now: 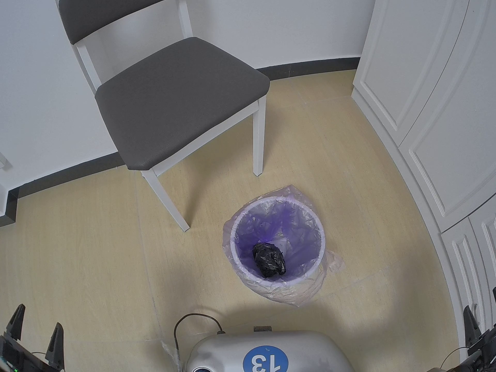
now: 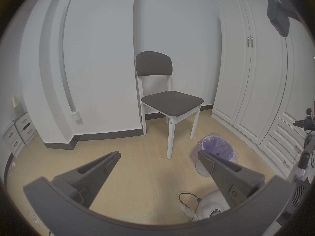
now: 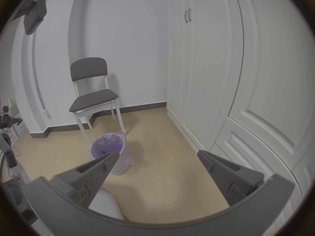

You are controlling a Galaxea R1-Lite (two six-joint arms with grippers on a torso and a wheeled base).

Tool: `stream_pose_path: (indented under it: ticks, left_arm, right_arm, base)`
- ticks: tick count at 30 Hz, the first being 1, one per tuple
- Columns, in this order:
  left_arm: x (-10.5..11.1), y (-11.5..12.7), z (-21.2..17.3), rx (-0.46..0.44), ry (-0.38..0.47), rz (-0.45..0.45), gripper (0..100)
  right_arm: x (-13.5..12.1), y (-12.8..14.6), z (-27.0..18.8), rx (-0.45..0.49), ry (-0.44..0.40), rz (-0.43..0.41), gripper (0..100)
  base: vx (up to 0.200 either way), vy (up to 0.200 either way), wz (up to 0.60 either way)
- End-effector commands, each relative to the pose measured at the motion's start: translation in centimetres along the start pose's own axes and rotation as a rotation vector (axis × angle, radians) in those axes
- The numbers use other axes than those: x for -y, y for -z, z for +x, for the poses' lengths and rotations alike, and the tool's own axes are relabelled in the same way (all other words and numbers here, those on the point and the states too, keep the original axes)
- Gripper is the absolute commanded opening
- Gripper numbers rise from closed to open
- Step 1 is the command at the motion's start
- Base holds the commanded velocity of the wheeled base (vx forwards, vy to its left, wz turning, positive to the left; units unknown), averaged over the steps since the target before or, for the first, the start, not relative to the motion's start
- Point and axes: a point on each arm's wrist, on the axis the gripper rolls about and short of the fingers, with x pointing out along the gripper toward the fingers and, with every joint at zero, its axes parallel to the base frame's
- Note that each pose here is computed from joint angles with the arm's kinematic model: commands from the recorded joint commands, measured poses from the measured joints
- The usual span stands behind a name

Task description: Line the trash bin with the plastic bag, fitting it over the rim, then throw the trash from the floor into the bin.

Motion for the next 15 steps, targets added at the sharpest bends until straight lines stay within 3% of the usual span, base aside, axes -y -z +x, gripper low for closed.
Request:
stream_pose_path:
  ticks: [1, 15]
  left_arm:
    - [0.01, 0.52, 0.02, -0.003, 0.001, 0.002, 100]
    - [0.01, 0.52, 0.02, -0.003, 0.001, 0.002, 100]
  right_arm:
    - [0.00, 0.51, 0.05, -0.007, -0.002, -0.002, 100]
    - [-0.03, 0.48, 0.05, -0.004, -0.011, 0.008, 100]
  base:
    - [0.000, 0.000, 0.00]
    - [0.000, 0.000, 0.00]
